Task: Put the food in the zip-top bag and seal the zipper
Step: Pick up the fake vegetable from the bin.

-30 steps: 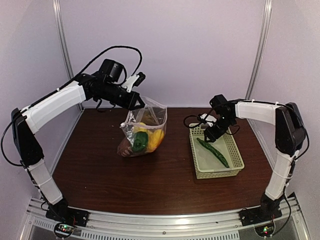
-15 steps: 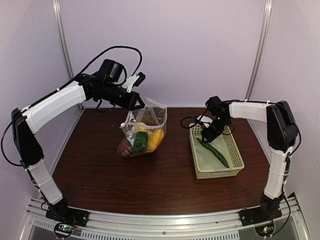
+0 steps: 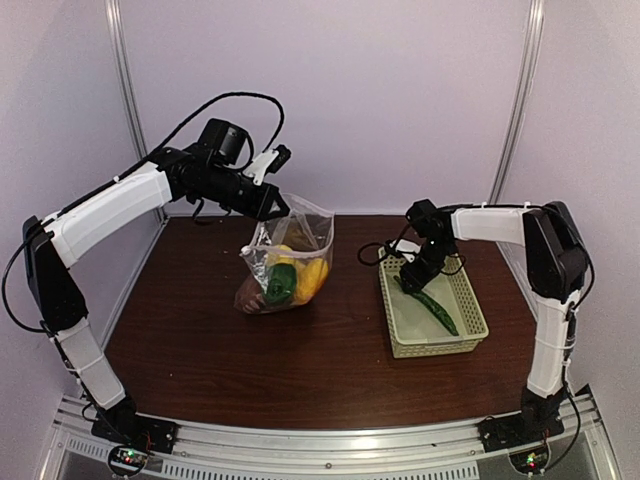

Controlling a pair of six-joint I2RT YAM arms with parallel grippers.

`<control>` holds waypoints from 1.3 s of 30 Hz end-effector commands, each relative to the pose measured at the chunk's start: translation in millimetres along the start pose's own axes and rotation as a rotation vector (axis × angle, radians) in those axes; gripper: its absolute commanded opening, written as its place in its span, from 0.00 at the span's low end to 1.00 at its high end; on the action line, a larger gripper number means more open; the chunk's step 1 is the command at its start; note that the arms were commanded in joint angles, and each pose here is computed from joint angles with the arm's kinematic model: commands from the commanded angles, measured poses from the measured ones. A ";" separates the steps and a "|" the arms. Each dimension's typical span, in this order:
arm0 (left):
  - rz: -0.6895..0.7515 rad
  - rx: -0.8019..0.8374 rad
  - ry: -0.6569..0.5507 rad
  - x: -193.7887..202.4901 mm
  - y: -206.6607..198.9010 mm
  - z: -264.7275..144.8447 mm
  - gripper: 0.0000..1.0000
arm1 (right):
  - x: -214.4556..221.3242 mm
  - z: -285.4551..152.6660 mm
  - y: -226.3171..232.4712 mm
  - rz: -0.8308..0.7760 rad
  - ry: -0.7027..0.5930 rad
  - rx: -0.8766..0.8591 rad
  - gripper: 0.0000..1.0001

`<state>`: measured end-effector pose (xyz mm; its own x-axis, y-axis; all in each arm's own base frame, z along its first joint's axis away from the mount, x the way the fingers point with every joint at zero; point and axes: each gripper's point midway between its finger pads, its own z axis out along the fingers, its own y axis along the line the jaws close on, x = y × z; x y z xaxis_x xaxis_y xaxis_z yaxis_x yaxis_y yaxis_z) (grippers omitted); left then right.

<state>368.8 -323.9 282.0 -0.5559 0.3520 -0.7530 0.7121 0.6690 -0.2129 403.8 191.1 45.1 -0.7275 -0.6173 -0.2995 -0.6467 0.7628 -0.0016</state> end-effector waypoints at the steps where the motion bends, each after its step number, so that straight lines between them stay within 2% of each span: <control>1: 0.008 -0.007 -0.025 -4.9 2.1 0.7 0.06 | 1.2 6.7 -0.9 -0.006 0.029 0.010 0.40; 5: 0.009 -0.007 -0.025 -4.8 2.2 0.7 0.06 | 0.3 5.3 -0.2 -0.010 0.026 0.011 0.35; 9: 0.010 -0.008 -0.024 -4.4 2.5 1.4 0.06 | -2.7 -10.9 -2.6 -0.017 0.008 0.031 0.20; 16: 0.010 -0.005 -0.025 -5.7 2.4 2.7 0.06 | -19.5 -96.8 -7.1 -0.049 -0.132 0.093 0.07; 19: 0.015 0.002 -0.035 -10.1 0.4 0.7 0.05 | -33.6 -148.2 1.5 -0.077 -0.263 0.072 0.01; 21: 0.014 0.021 -0.038 -11.8 -3.0 0.1 0.06 | -47.0 -188.3 13.7 -0.110 -0.398 0.042 0.00; 23: 0.013 0.048 -0.038 -15.3 -7.6 1.0 0.06 | -66.9 -242.8 22.5 -0.116 -0.607 0.048 0.00; 27: -0.024 0.093 -0.039 -24.6 -14.0 4.6 0.06 | -88.2 -318.8 50.9 -0.169 -0.933 -0.029 0.00; 35: -0.106 0.185 -0.050 -37.9 -29.1 4.8 0.05 | -140.5 -414.9 117.7 -0.245 -1.252 -0.396 0.00; 39: -0.142 0.217 -0.058 -44.6 -34.7 2.5 0.05 | -169.8 -441.3 144.1 -0.302 -1.339 -0.476 0.00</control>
<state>369.9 -353.8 298.2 -0.6283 0.2785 -0.7265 0.7054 0.5977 -0.3810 352.7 288.4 459.7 -0.0455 -0.0509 -0.9977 -0.8752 0.4834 0.0153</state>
